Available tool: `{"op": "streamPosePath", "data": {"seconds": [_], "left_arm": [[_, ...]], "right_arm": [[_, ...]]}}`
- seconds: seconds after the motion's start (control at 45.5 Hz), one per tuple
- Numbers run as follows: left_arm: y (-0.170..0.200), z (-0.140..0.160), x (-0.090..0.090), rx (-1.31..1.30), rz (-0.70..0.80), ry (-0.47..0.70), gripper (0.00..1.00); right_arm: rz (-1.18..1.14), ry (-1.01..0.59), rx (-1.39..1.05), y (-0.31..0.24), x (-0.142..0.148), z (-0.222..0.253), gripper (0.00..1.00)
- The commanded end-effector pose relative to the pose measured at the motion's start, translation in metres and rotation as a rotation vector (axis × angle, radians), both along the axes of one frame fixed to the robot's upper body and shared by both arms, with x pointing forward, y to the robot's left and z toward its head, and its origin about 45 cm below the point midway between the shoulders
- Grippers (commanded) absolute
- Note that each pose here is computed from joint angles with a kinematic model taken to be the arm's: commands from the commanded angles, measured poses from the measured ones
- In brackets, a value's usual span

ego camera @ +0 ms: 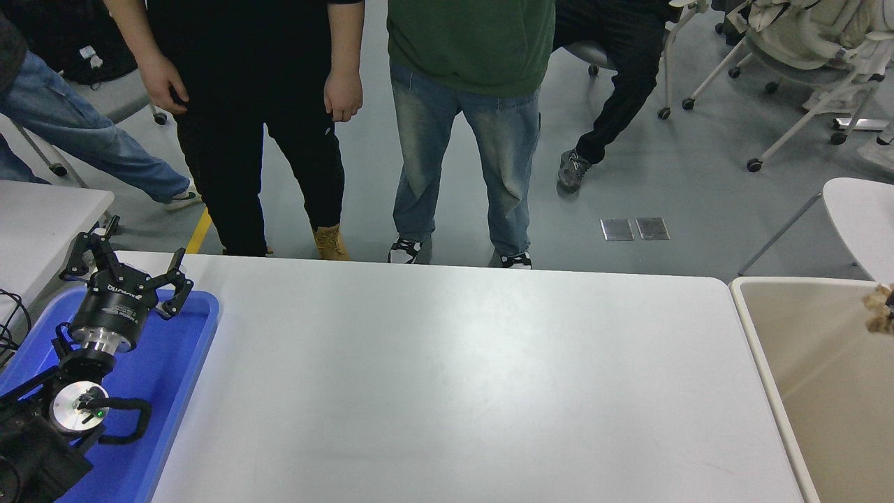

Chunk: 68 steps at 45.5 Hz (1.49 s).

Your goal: Clean the table surface

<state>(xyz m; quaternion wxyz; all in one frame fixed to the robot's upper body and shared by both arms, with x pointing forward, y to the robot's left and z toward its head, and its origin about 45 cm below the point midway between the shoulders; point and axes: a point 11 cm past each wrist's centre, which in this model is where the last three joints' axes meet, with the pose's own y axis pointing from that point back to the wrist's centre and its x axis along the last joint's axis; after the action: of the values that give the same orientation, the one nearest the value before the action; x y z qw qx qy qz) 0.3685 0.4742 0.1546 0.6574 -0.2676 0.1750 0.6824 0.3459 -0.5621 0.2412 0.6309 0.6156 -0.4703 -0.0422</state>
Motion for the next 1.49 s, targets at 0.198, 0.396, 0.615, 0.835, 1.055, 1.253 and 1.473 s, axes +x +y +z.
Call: {"op": "streamPosePath", "data": {"seconds": [0.198, 0.396, 0.615, 0.835, 1.055, 1.253, 1.473], "left_arm": [[0.0, 0.0, 0.0, 0.001, 0.001, 0.001, 1.0], [0.0, 0.0, 0.0, -0.001, 0.001, 0.0, 1.0], [0.001, 0.0, 0.0, 0.001, 0.003, 0.001, 1.0], [0.0, 0.0, 0.0, 0.001, 0.001, 0.001, 1.0], [0.001, 0.0, 0.0, 0.002, 0.002, 0.002, 1.0], [0.0, 0.0, 0.0, 0.001, 0.001, 0.001, 1.0], [0.001, 0.0, 0.0, 0.002, 0.002, 0.002, 1.0]], "right_arm": [[-0.185, -0.003, -0.165, 0.001, -0.009, -0.112, 0.11], [-0.235, -0.001, -0.215, 0.011, -0.016, -0.144, 0.18], [-0.263, -0.005, -0.209, 0.014, -0.02, -0.152, 1.0], [-0.321, -0.031, -0.157, 0.014, -0.02, -0.151, 1.0], [-0.351, -0.062, -0.134, 0.007, -0.016, -0.141, 1.0], [-0.425, -0.143, -0.084, -0.021, -0.013, -0.103, 1.0], [-0.401, -0.274, 0.075, -0.023, -0.003, -0.04, 1.0]]}}
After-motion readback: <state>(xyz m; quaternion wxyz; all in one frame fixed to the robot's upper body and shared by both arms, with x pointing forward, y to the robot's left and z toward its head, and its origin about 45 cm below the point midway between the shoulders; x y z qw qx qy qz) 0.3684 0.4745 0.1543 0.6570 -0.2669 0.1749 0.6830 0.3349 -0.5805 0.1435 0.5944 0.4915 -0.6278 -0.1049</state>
